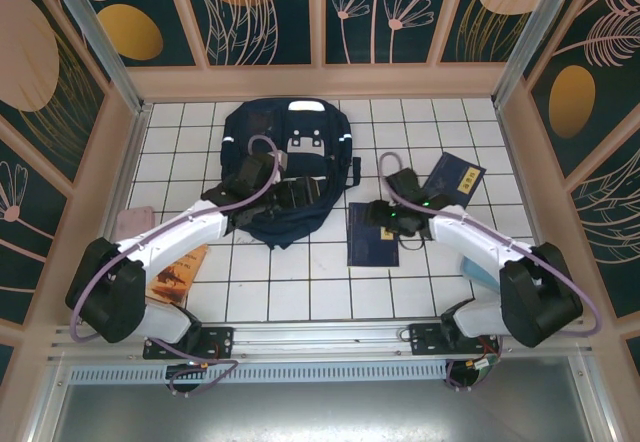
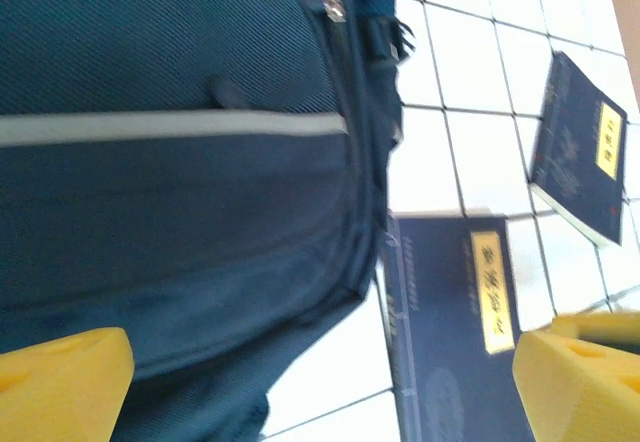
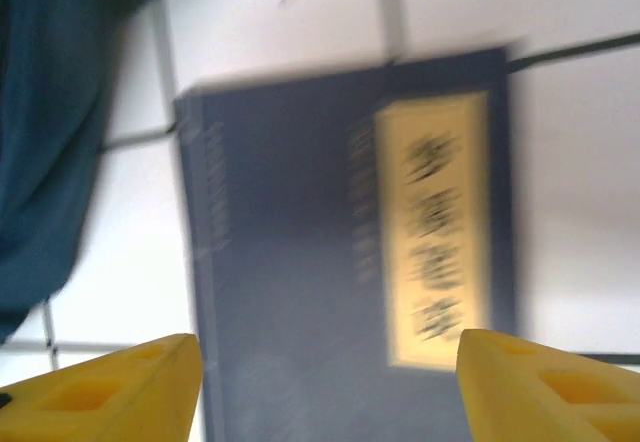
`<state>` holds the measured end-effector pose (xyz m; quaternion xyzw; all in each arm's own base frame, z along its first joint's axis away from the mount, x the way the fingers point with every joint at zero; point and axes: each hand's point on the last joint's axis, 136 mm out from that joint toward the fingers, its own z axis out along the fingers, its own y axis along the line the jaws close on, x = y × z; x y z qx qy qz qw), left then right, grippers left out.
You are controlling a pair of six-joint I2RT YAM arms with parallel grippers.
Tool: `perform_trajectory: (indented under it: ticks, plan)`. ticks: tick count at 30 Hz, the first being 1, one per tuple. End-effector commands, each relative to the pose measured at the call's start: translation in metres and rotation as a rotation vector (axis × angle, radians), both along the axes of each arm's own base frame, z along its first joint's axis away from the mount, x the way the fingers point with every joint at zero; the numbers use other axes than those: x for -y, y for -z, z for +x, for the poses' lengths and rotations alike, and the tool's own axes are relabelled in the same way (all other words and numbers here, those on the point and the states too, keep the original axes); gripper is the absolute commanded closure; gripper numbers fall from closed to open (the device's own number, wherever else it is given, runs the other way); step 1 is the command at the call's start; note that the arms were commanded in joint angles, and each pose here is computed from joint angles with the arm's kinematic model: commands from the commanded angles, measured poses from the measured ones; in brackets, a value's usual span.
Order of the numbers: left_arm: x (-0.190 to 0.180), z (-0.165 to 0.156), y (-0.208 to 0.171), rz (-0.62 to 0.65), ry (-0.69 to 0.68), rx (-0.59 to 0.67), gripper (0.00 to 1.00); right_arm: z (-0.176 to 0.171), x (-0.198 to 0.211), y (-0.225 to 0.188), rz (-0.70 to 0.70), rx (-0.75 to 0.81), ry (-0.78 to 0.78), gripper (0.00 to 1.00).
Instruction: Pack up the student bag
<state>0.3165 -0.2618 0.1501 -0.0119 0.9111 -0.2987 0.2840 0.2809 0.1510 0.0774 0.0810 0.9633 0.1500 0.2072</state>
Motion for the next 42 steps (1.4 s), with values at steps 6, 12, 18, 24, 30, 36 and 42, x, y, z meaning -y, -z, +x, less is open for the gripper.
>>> perform_trajectory:
  ticks: [6,12,18,24,30,36,42]
  plan:
    - [0.062,-0.028,-0.005,-0.163,0.063,-0.087,0.19,-0.011,0.037,0.035,-0.075,-0.126,0.073,0.48]
    - [0.093,-0.042,0.016,-0.142,0.138,-0.140,0.32,-0.015,0.036,0.057,-0.084,-0.189,0.068,0.60]
    - [0.118,-0.055,0.052,-0.104,0.187,-0.223,0.36,-0.017,0.026,0.065,-0.042,-0.202,0.023,0.74]
    - [0.125,-0.059,0.087,-0.077,0.151,-0.290,0.38,-0.019,0.027,0.071,-0.047,-0.214,0.018,0.75]
    - [0.114,-0.061,0.114,-0.013,0.085,-0.345,0.42,-0.020,0.026,0.070,-0.036,-0.213,0.018,0.75]
    - [0.124,-0.066,0.123,-0.040,0.108,-0.379,0.47,-0.023,0.020,0.069,0.008,-0.218,-0.008,0.74]
    - [0.142,-0.070,0.113,-0.117,0.187,-0.376,0.46,-0.029,0.013,0.071,0.052,-0.233,-0.029,0.74]
